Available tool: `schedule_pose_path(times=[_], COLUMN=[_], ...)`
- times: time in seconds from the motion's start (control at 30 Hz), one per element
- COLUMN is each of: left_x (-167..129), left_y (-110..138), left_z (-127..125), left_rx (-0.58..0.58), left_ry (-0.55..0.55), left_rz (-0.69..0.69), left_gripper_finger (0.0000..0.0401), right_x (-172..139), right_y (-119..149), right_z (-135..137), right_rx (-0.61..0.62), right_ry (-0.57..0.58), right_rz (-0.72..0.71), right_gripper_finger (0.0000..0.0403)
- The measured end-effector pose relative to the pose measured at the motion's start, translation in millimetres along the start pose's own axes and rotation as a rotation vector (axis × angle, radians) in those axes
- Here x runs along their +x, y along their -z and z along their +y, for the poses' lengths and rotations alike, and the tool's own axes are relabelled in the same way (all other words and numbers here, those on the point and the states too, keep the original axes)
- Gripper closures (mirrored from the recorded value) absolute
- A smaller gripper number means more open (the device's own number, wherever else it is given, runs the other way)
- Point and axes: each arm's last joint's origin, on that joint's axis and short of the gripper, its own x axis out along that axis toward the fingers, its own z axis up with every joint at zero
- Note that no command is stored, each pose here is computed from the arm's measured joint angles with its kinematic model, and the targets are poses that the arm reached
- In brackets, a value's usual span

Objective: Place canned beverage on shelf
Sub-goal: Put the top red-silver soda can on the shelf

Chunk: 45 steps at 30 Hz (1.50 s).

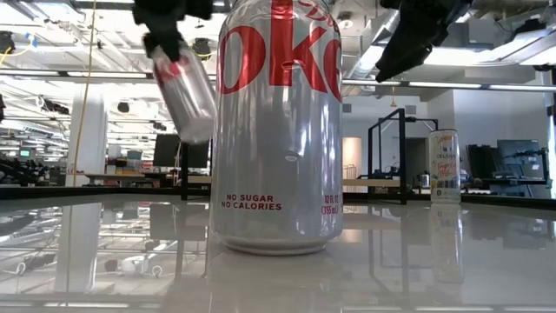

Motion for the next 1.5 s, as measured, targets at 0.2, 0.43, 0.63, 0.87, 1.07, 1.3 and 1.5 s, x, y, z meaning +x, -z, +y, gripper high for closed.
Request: schedule_pose_path(times=[0.2,0.43,0.63,0.87,1.07,1.3,1.5], left_x=[61,86,85,85,85,85,76], left_y=[-16,-33,-42,-41,-42,-41,-39], left_z=[-25,-35,-39,-39,-39,-39,-37], left_rx=[0.123,0.161,0.178,0.191,0.190,0.185,0.189], left_ry=[-0.022,-0.073,-0.067,-0.063,-0.063,-0.063,-0.074], left_rz=[0.105,0.261,0.259,0.272,0.268,0.273,0.281], left_gripper_finger=[0.0117,0.0117,0.0117,0.0089,0.0077,0.0075,0.0075], right_x=[17,51,71,73,73,73,79], right_y=[-5,-1,1,6,6,6,5], right_z=[20,56,77,86,86,87,90], right_rx=[-0.020,-0.150,-0.196,-0.224,-0.206,-0.197,-0.189], right_ry=[-0.043,-0.094,-0.126,-0.141,-0.142,-0.146,-0.151], right_rz=[-0.040,-0.047,-0.095,-0.078,-0.076,-0.081,-0.097], right_gripper_finger=[0.0056,0.0056,0.0056,0.0061,0.0066,0.0067,0.0067])
